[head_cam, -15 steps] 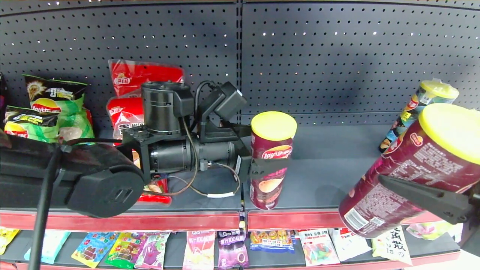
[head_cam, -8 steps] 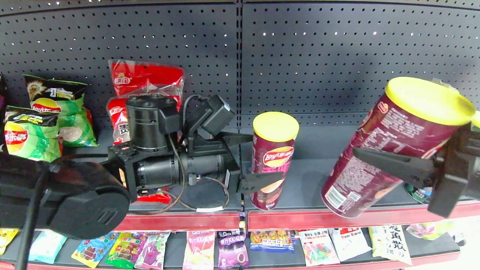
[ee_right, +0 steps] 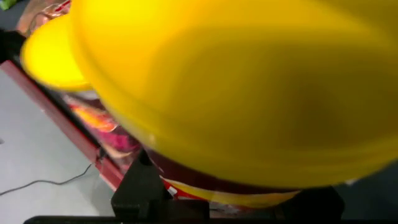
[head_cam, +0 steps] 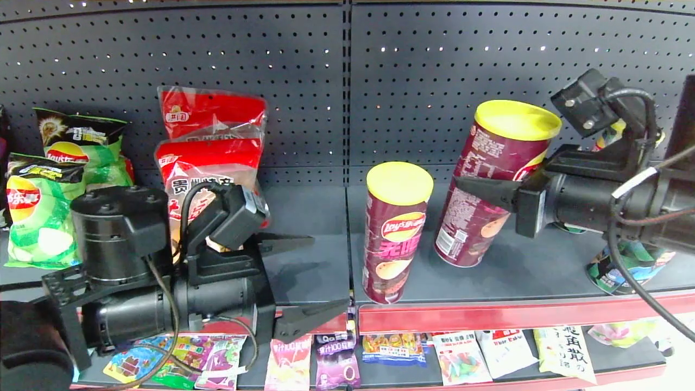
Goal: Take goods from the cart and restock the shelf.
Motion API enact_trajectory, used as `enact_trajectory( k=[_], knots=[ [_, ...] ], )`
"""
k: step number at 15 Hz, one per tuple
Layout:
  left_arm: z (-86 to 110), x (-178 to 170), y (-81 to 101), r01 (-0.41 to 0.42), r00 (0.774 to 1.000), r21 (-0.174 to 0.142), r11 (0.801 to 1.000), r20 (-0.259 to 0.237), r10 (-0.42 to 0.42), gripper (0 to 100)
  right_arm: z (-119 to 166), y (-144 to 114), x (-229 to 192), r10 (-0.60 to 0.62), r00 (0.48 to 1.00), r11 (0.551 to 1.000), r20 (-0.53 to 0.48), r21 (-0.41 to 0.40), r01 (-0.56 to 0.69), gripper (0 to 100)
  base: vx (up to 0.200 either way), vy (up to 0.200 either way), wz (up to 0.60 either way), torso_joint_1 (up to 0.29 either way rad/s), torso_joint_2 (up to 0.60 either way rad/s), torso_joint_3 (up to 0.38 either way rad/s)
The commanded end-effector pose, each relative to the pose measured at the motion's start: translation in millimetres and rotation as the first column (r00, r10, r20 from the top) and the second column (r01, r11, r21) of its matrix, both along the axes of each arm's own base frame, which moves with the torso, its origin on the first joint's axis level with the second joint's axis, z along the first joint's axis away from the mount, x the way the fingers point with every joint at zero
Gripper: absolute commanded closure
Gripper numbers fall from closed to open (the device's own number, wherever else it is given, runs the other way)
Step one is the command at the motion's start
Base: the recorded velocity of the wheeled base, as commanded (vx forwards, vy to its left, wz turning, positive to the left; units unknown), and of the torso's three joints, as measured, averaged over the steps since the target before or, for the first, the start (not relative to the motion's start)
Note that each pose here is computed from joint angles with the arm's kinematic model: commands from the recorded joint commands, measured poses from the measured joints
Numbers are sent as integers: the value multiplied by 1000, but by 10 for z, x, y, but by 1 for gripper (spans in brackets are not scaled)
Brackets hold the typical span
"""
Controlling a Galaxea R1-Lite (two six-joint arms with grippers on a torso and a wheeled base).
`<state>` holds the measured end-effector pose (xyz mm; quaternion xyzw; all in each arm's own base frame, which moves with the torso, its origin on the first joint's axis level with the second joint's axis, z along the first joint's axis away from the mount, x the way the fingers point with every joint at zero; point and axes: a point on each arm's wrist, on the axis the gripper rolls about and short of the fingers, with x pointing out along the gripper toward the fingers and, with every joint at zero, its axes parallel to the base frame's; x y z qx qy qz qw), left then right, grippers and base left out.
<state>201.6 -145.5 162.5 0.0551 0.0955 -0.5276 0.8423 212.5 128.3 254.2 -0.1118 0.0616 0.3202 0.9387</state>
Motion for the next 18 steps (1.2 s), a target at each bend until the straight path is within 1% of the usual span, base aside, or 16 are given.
enact_trajectory(
  k=[1,4,5,6,9,10,11,14,16,18],
  knots=[
    [41,-136,100,-16,1000,-8,1000,18,16,0,-177,77,277,-25,999,1000,-32,-15,24,100,0,0,0,0,0,0],
    [74,-208,157,-58,998,-11,998,35,59,0,-231,194,514,-5,999,1000,-33,-7,5,100,0,0,0,0,0,0],
    [68,-247,186,-77,997,-14,997,26,77,0,-241,250,625,-5,1000,1000,-28,-4,5,100,0,0,0,0,0,0],
    [71,-296,216,-86,996,-22,996,18,86,0,-245,301,740,-9,1000,1000,-17,4,9,100,0,0,0,0,0,0],
    [108,-412,301,-114,993,-39,993,28,115,0,-242,433,1043,-15,1000,1000,16,21,14,100,0,0,0,0,0,0],
    [137,-448,330,-137,990,-57,989,24,138,0,-216,487,1116,-4,1000,1000,30,31,3,100,0,0,0,0,0,0],
    [155,-476,349,-154,988,-67,986,21,156,0,-219,528,1171,17,999,999,33,36,-18,100,0,0,0,0,0,0],
    [144,-520,383,-164,986,-68,984,22,166,0,-292,577,1245,31,999,999,19,29,-31,100,0,0,0,0,0,0],
    [122,-539,397,-171,985,-63,983,18,172,0,-425,659,1331,40,999,999,-7,17,-40,100,0,0,0,0,0,0],
    [115,-529,391,-171,985,-60,983,15,172,0,-444,704,1413,40,999,999,-3,19,-40,100,0,0,0,0,0,0]
  ],
)
